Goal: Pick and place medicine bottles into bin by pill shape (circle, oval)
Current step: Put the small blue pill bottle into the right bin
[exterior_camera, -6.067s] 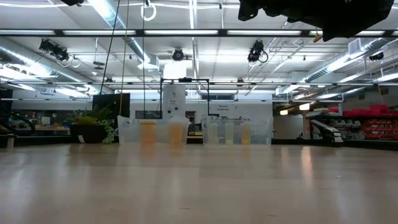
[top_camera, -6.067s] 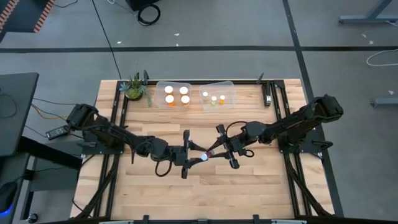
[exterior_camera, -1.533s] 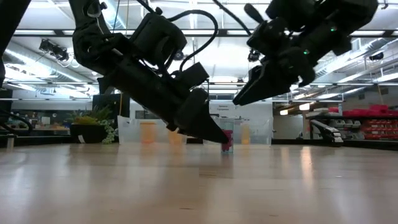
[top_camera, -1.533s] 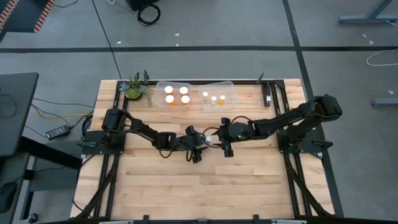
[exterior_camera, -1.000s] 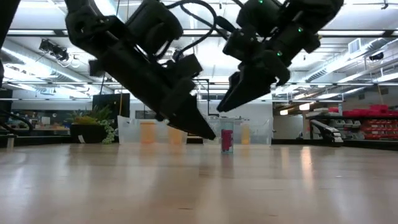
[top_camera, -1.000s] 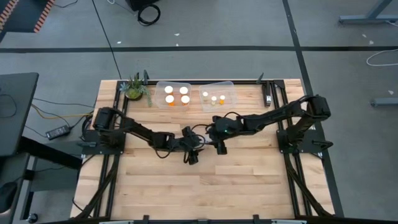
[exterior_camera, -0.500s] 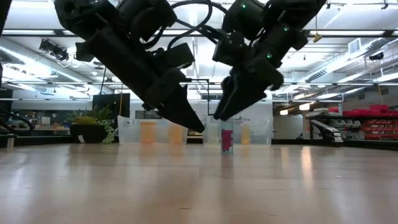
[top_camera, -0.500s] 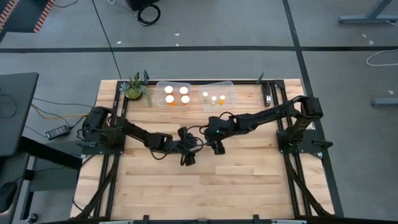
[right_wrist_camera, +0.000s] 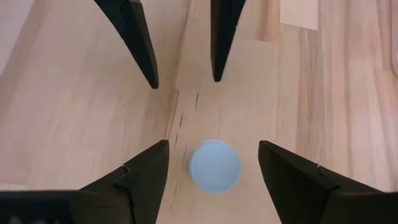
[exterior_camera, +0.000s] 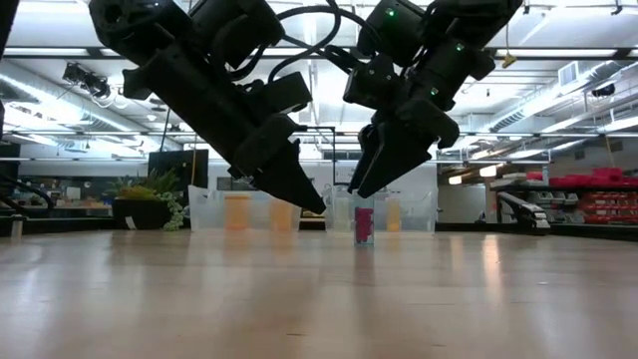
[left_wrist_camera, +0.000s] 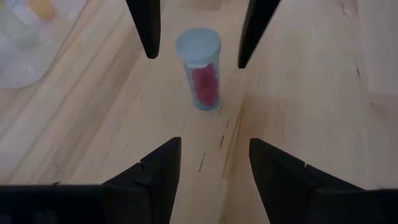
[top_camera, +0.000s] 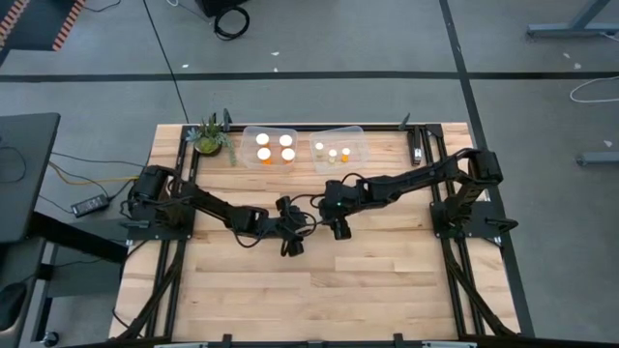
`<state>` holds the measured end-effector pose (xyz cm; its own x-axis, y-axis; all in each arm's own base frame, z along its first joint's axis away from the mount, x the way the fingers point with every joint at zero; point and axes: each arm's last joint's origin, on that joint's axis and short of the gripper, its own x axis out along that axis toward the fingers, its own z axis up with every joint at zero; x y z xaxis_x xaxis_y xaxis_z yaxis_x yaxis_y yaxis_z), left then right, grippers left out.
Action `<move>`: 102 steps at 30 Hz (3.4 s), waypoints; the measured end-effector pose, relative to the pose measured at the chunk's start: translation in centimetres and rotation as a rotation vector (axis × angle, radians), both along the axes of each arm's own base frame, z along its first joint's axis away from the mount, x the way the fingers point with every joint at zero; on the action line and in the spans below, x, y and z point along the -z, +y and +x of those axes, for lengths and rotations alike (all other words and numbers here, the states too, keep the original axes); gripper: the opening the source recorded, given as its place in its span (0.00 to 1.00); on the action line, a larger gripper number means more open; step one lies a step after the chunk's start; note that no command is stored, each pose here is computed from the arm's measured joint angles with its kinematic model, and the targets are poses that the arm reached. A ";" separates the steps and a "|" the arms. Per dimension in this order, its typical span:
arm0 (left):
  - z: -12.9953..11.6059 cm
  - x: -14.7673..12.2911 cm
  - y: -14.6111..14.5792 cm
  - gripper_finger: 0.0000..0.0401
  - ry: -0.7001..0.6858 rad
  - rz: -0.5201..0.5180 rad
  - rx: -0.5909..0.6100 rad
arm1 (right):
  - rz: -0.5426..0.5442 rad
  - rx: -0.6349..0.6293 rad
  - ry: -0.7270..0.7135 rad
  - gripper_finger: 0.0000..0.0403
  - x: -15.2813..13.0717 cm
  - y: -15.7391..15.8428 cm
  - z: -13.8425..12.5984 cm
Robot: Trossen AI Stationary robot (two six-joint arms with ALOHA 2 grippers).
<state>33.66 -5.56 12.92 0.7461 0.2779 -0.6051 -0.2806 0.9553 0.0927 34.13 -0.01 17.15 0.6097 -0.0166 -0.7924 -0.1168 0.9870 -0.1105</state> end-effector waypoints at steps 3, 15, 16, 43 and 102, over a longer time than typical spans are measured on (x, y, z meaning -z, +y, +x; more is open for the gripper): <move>0.0 0.0 0.0 0.49 0.000 0.000 0.001 | 0.005 0.013 0.001 0.61 0.0 -0.2 0.0; 0.0 0.0 0.0 0.47 0.002 0.003 0.002 | 0.018 0.031 0.017 0.52 0.1 -0.3 -0.1; 0.0 0.0 0.0 0.47 0.002 0.003 0.002 | 0.018 0.031 0.016 0.51 0.1 -0.3 -0.1; 0.0 0.0 0.0 0.43 0.007 0.014 0.011 | 0.004 0.042 0.016 0.34 0.1 -1.5 -0.2; -0.1 0.2 0.0 0.43 0.016 0.007 -0.013 | -0.126 0.411 -0.141 0.34 -11.7 -16.6 -8.1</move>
